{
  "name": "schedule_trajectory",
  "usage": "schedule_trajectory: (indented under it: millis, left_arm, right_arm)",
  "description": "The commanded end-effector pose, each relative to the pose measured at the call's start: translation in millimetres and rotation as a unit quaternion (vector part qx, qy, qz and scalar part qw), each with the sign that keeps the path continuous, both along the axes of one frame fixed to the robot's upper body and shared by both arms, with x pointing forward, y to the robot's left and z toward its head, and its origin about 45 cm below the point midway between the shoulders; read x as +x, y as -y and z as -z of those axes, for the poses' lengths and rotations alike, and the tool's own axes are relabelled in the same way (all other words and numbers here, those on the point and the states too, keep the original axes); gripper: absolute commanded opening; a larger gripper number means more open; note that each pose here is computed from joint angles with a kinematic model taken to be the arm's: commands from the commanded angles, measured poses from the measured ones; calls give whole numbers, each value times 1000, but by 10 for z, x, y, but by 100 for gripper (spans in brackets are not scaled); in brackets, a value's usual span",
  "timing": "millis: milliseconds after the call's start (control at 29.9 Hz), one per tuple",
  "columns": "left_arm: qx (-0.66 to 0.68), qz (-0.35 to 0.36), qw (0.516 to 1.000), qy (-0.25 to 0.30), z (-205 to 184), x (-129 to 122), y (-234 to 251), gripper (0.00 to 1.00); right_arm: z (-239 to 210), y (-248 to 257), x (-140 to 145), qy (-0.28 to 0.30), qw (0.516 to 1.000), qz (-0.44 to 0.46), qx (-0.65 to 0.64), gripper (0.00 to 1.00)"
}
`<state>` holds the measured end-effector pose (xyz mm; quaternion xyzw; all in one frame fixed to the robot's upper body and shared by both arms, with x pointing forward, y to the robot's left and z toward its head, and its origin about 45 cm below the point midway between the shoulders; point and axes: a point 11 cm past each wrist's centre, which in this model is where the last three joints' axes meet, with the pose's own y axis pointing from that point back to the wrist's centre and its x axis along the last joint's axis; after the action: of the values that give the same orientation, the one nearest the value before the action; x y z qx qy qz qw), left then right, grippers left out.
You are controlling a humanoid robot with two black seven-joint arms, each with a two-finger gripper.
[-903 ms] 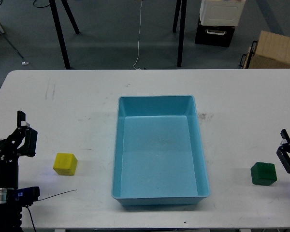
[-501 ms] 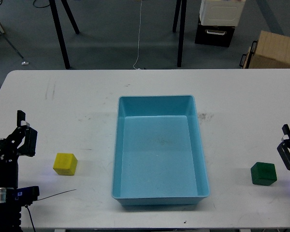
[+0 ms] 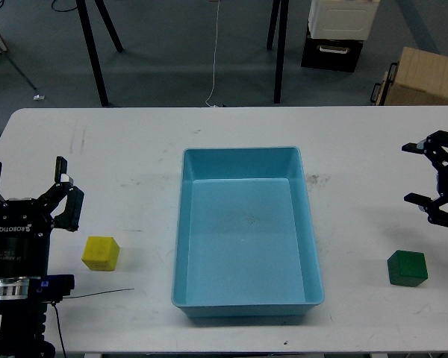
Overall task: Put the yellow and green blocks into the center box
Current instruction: 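Lower the right gripper onto the dark green cube and grasp it, then carry the green cube with the right gripper over the blue tray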
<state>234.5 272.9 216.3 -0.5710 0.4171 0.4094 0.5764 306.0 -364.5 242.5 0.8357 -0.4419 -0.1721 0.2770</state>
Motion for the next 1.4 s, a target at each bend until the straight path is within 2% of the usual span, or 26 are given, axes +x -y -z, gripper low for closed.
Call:
schedule_trajectory:
  millis: [0, 100, 234, 435, 869, 969, 1003, 1103, 1136, 1304, 1370]
  left_arm:
    - [1, 3, 1000, -6, 41, -7, 19, 100]
    - [2, 2, 1000, -11, 73, 0, 15, 100]
    - [3, 2, 1000, -13, 87, -4, 13, 100]
    - [5, 0, 1000, -25, 169, -7, 2, 100]
    - [10, -4, 999, -44, 312, 25, -32, 100]
    - [11, -5, 999, -49, 351, 37, -42, 100]
    - [11, -5, 999, -52, 371, 35, -47, 100]
    - [12, -6, 998, -56, 403, 36, -54, 100]
    - [12, -7, 998, -57, 409, 39, -53, 100]
    - [12, -7, 998, -60, 431, 44, -58, 100]
    - [12, -7, 998, -61, 438, 47, -55, 100]
  right_arm:
    - [57, -21, -60, -30, 981, -124, -147, 100]
    - [31, -11, -105, -51, 950, -213, -221, 100]
    - [130, 85, -139, -63, 915, -257, -305, 100]
    - [454, 15, -317, -94, 884, -312, -335, 100]
    - [770, -313, -434, -113, 873, -357, -311, 99]
    - [805, -334, -458, -117, 871, -361, -311, 96]
    - [806, -344, -454, -117, 871, -361, -311, 90]
    - [801, -348, -448, -117, 869, -362, -315, 40]
    - [802, -342, -446, -118, 870, -361, -315, 30]
    - [789, -324, -462, -119, 871, -359, -315, 3]
    - [749, -318, -437, -114, 875, -352, -312, 1]
